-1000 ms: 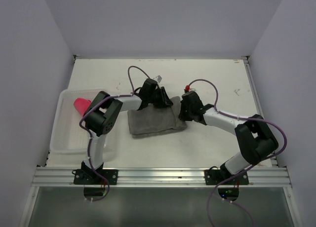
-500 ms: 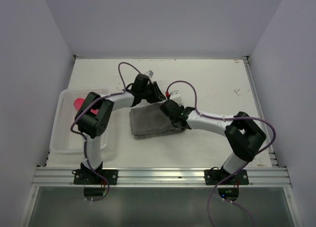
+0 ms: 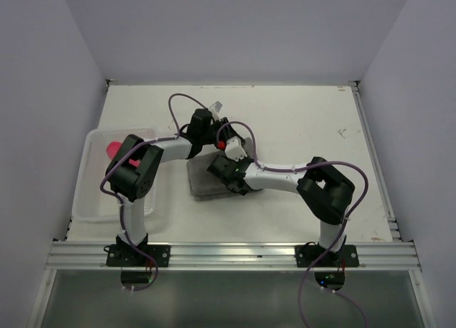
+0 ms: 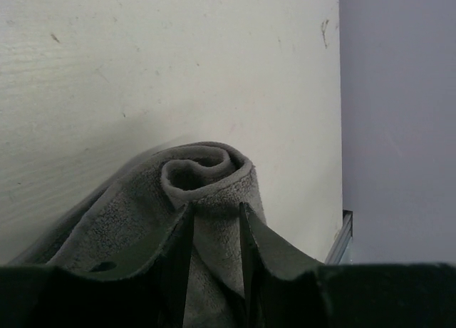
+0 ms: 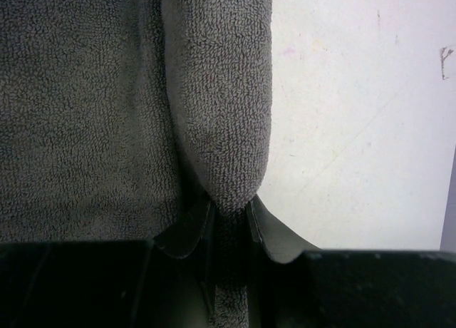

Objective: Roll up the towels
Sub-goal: Roll the towel

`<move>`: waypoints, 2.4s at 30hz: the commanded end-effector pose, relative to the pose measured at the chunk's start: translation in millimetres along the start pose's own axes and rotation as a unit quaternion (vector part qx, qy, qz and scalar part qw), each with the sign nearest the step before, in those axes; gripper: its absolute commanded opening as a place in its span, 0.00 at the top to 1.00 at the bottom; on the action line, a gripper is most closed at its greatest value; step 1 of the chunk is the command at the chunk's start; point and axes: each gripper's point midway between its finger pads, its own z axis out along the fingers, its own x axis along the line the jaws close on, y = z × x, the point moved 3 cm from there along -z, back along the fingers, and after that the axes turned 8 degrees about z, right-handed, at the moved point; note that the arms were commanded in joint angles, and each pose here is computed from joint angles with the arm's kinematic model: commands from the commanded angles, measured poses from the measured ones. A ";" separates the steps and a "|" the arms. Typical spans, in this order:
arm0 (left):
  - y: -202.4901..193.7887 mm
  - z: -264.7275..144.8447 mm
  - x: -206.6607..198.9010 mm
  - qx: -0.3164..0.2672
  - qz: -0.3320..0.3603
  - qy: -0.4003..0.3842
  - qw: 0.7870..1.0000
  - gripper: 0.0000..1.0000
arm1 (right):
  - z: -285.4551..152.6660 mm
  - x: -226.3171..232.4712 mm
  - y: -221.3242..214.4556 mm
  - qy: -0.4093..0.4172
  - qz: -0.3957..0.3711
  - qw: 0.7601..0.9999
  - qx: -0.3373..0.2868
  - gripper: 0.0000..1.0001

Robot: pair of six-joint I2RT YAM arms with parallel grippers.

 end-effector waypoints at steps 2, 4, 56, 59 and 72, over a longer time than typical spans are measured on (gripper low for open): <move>15.7 -7.6 -25.1 -0.029 -0.004 -0.071 0.997 0.64 | -3.8 -0.4 8.9 -0.032 0.009 0.999 -0.028 1.00; 14.5 -7.3 -24.9 -0.029 -0.008 -0.078 0.996 0.64 | -5.3 3.3 8.4 -0.029 0.011 0.999 -0.032 1.00; -57.1 36.1 77.3 0.053 -0.088 0.067 0.992 0.65 | -6.7 5.0 20.2 0.079 0.137 0.987 -0.020 0.77; -56.1 34.9 81.2 0.053 -0.082 0.081 0.992 0.65 | -11.7 -0.5 23.7 0.095 0.154 0.983 -0.017 0.67; -56.4 32.0 87.2 0.054 -0.076 0.097 0.991 0.65 | -42.3 -28.8 28.1 0.237 0.284 0.929 0.024 0.39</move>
